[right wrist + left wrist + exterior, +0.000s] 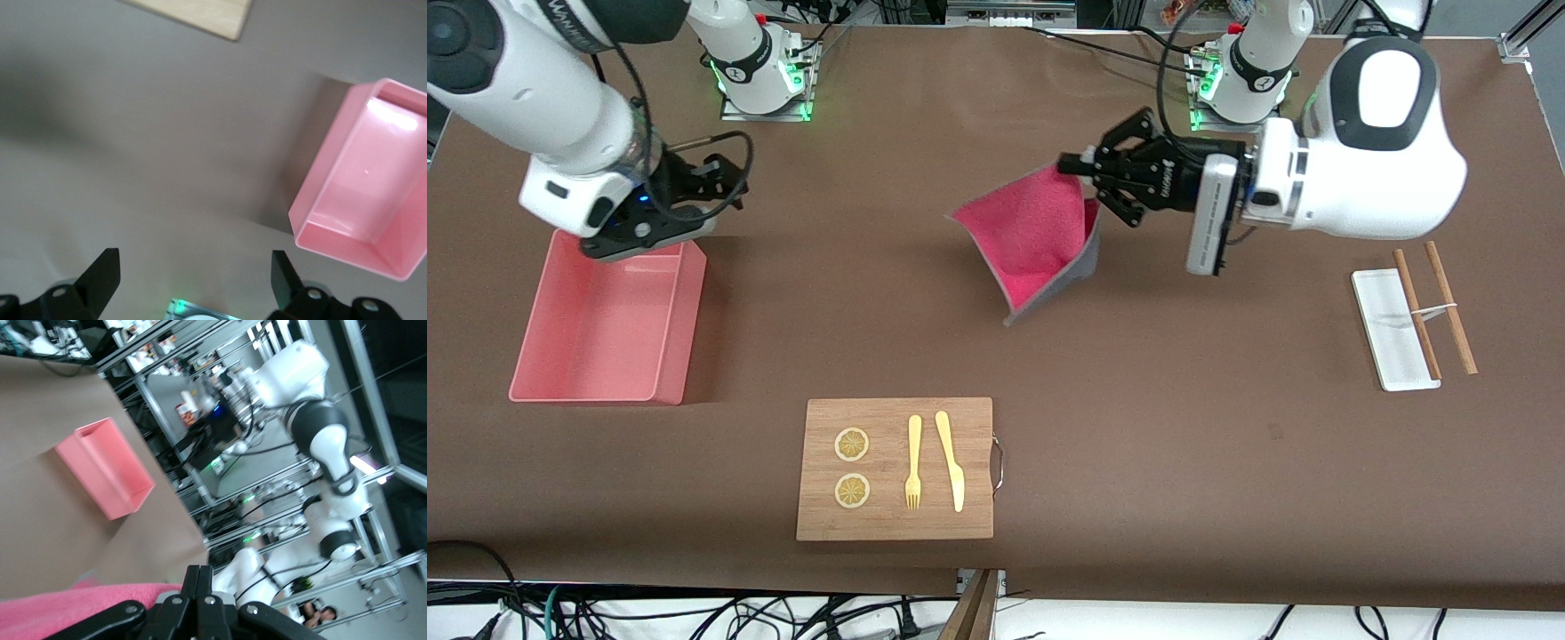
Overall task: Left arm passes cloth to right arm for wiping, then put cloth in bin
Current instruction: 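Lift the cloth with the left gripper while the right gripper rises, then carry the cloth toward the right gripper while the right gripper approaches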
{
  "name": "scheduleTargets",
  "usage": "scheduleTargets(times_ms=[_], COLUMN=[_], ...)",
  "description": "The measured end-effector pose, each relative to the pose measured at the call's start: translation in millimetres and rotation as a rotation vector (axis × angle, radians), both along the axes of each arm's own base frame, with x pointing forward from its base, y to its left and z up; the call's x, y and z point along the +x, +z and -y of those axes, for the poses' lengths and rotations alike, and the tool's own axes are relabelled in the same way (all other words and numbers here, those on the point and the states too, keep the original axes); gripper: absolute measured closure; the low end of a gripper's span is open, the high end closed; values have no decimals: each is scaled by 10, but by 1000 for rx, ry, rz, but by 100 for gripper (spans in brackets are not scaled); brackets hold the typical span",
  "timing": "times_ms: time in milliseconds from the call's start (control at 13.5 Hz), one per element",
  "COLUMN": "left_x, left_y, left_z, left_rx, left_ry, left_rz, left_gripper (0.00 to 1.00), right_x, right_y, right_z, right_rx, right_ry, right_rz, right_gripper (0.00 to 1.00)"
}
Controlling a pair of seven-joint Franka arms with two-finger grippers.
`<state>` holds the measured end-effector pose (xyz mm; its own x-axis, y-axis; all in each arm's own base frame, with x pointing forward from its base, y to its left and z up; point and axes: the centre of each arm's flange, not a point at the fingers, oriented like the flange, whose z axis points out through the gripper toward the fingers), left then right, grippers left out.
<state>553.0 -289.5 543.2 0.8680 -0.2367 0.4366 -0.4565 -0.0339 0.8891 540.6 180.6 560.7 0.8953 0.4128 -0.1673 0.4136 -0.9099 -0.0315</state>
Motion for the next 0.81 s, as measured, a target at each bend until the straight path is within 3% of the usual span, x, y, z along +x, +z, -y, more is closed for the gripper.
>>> scheduleTargets(times_ms=[74, 518, 813], left_x=[-14, -8, 19], left_y=[2, -181, -203], left_z=[130, 515, 502], left_rx=[-22, -89, -90], left_ry=[29, 137, 140], left_rz=[-16, -104, -108], left_gripper=[99, 99, 99], right_x=[-24, -93, 67], right_y=[49, 317, 141], right_z=[-73, -291, -333], right_rx=[44, 455, 713], right_ry=[83, 637, 888], right_rz=[-6, 9, 99], right_gripper=[0, 0, 0])
